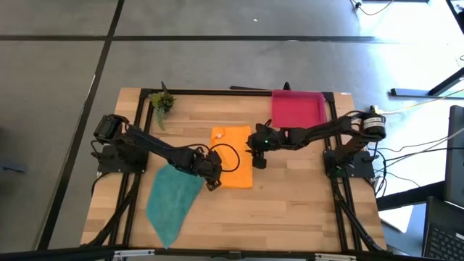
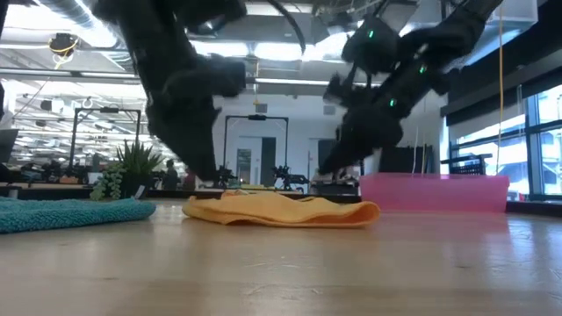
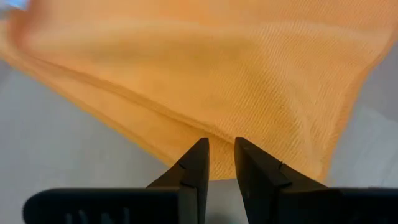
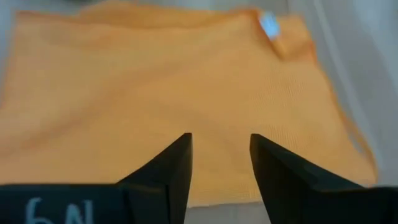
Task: Roll microfiber towels into tight, uniform cylinder then place into a basket
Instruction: Fold the orange microfiber towel
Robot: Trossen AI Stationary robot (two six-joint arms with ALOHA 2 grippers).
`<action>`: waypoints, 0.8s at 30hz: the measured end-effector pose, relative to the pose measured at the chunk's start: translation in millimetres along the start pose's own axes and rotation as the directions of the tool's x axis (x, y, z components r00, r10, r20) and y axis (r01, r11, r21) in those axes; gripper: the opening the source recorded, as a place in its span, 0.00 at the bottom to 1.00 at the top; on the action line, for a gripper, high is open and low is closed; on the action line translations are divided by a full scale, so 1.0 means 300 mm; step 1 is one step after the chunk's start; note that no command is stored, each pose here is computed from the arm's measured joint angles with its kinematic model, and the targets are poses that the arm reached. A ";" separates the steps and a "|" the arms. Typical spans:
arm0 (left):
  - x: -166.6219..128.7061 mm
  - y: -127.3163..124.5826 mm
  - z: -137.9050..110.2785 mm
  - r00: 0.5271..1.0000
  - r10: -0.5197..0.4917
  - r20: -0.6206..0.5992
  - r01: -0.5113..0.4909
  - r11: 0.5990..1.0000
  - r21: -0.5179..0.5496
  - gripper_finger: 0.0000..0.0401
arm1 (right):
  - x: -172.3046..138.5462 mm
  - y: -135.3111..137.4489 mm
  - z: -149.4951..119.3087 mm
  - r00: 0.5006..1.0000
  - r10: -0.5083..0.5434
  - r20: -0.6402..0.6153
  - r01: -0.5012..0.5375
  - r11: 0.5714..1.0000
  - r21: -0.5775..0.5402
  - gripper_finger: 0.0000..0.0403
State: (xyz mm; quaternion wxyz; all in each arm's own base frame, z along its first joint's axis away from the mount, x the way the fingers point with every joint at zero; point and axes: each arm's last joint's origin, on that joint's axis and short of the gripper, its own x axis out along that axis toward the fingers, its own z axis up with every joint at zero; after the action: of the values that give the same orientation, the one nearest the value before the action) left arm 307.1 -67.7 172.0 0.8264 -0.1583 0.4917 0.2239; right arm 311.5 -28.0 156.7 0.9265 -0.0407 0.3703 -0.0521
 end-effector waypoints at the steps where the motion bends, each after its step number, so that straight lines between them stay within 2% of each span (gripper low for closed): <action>1: -0.015 -0.004 0.004 1.000 0.004 0.012 -0.004 1.000 0.004 0.17 | -0.018 0.011 0.009 1.000 0.008 0.009 -0.008 1.000 -0.023 0.40; 4: -0.053 -0.016 0.001 1.000 0.009 0.026 -0.010 0.999 0.045 0.17 | -0.049 0.067 0.016 0.998 0.055 0.000 -0.055 0.991 -0.121 0.40; 6: -0.070 -0.038 -0.002 0.999 -0.011 0.047 0.008 0.998 0.062 0.17 | -0.060 0.123 0.011 0.994 0.105 -0.022 -0.107 0.969 -0.221 0.40; 9: -0.093 -0.069 -0.023 0.998 -0.026 0.058 0.021 0.995 0.096 0.17 | -0.072 0.209 -0.002 0.985 0.165 -0.052 -0.172 0.911 -0.374 0.40; 12: -0.112 -0.099 -0.047 0.995 -0.035 0.089 0.024 0.993 0.117 0.17 | -0.088 0.281 -0.011 0.975 0.214 -0.063 -0.218 0.855 -0.471 0.40; 17: -0.143 -0.139 -0.095 0.991 -0.048 0.126 0.032 0.991 0.127 0.17 | -0.105 0.349 -0.023 0.963 0.260 -0.068 -0.256 0.812 -0.524 0.40; 24: -0.164 -0.167 -0.132 0.985 -0.047 0.167 0.021 0.988 0.151 0.17 | -0.034 0.382 -0.078 0.959 0.260 -0.117 -0.282 0.805 -0.522 0.40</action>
State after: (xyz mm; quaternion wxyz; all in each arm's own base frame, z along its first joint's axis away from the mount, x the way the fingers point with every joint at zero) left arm 283.6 -139.9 199.1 0.8785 -0.0848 0.4321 0.1852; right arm 295.5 86.1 133.6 0.8687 -0.2422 0.3906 0.1847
